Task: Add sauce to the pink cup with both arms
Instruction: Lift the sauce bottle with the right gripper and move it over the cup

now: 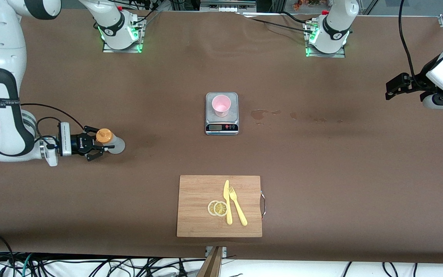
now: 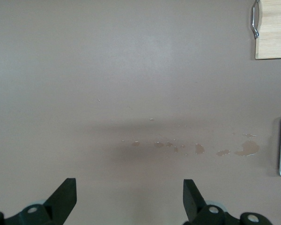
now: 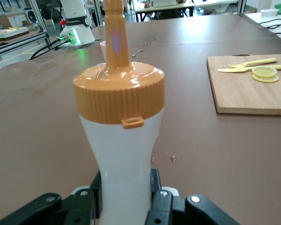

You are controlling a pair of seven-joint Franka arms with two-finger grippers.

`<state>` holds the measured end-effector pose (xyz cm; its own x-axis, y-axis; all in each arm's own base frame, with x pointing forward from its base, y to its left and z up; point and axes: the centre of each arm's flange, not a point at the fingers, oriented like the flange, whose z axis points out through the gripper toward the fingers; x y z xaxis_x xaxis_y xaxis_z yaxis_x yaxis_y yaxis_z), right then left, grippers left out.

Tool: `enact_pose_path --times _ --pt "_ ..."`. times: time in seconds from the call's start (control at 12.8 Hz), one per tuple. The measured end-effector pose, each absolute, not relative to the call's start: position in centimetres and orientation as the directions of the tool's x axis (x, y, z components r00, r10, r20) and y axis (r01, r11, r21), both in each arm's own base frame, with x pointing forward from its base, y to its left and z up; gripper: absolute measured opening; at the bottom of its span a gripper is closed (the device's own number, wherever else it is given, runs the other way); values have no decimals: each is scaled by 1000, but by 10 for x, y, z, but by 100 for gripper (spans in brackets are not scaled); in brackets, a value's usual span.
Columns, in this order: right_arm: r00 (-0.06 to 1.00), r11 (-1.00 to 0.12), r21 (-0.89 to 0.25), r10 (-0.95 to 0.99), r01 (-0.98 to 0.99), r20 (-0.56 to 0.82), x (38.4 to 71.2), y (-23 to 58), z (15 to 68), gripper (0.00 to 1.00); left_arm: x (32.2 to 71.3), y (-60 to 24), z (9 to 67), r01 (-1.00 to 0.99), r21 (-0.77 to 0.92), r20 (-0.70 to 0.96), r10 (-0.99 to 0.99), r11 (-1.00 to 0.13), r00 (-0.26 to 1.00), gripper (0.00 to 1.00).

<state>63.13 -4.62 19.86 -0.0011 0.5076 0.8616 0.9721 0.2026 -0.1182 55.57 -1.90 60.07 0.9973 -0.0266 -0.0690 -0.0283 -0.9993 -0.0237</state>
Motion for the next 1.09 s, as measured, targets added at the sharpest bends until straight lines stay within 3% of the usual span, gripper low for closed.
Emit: enact_pose_path --times 0.39,1.09 --pt "43 132 -196 717 972 696 643 27 258 37 556 -19 601 -28 -24 -68 -26 -999 997 100" --pt "111 -20 -303 952 953 286 623 149 327 37 556 -14 603 -19 -24 -64 -18 -1000 998 100"
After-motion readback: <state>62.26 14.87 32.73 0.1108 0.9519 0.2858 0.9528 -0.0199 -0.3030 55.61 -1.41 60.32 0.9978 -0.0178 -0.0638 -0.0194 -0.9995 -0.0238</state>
